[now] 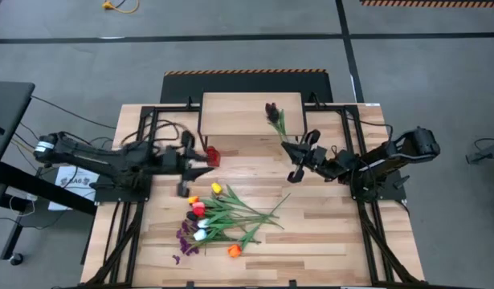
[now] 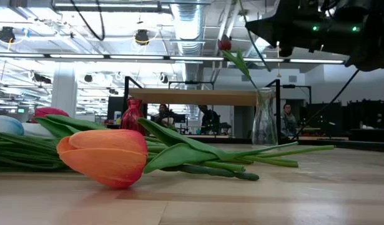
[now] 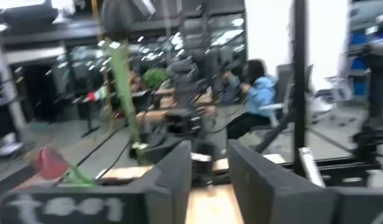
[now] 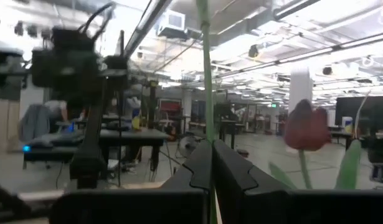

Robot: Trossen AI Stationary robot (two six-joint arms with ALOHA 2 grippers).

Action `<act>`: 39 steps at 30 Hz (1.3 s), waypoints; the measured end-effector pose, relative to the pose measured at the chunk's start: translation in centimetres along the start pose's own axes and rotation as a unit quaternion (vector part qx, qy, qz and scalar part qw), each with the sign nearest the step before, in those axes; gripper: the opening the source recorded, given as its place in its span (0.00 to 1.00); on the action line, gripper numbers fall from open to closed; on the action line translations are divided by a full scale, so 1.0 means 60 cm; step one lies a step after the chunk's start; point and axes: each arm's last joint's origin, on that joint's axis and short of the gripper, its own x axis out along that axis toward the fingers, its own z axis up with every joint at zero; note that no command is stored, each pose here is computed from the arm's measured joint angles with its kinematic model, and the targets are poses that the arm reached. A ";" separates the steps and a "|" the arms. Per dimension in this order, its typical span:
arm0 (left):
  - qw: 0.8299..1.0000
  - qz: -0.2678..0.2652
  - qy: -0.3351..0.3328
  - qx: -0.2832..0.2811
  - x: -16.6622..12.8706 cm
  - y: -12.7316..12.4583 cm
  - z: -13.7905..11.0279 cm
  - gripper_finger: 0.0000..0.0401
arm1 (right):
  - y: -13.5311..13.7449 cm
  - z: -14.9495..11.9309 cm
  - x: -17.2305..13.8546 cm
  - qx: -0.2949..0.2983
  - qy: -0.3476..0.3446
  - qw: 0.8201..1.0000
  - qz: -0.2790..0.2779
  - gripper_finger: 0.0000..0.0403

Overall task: Pick and place flowers into a vace then onto a shelf
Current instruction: Put the black flower into the transparent vase

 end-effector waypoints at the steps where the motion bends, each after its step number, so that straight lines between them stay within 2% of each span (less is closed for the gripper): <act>1: 1.000 0.004 0.008 0.001 0.016 0.006 -0.004 0.28 | 0.005 0.003 0.001 -0.004 -0.004 1.000 0.005 0.00; 3: 1.000 -0.007 0.022 0.004 0.051 0.016 -0.016 0.33 | 0.013 0.009 0.002 -0.009 -0.012 1.000 0.015 0.00; 8: 0.996 -0.082 0.026 0.003 0.133 0.025 -0.038 0.39 | 0.029 0.021 0.004 -0.003 -0.028 0.999 0.039 0.00; 12: 0.995 -0.087 0.039 0.008 0.174 0.029 -0.051 0.40 | 0.043 0.028 0.000 -0.006 -0.035 0.998 0.058 0.00; 24: 0.995 -0.098 0.003 0.016 0.206 0.039 -0.027 0.40 | 0.061 0.035 -0.009 -0.001 -0.050 0.993 0.104 0.00; 33: 0.993 -0.115 0.009 -0.003 0.250 0.038 -0.037 0.40 | 0.075 0.031 -0.009 -0.001 -0.031 0.992 0.123 0.00; 39: 0.992 -0.123 0.006 -0.003 0.261 0.037 -0.038 0.40 | 0.076 0.030 -0.008 0.000 -0.025 0.992 0.124 0.00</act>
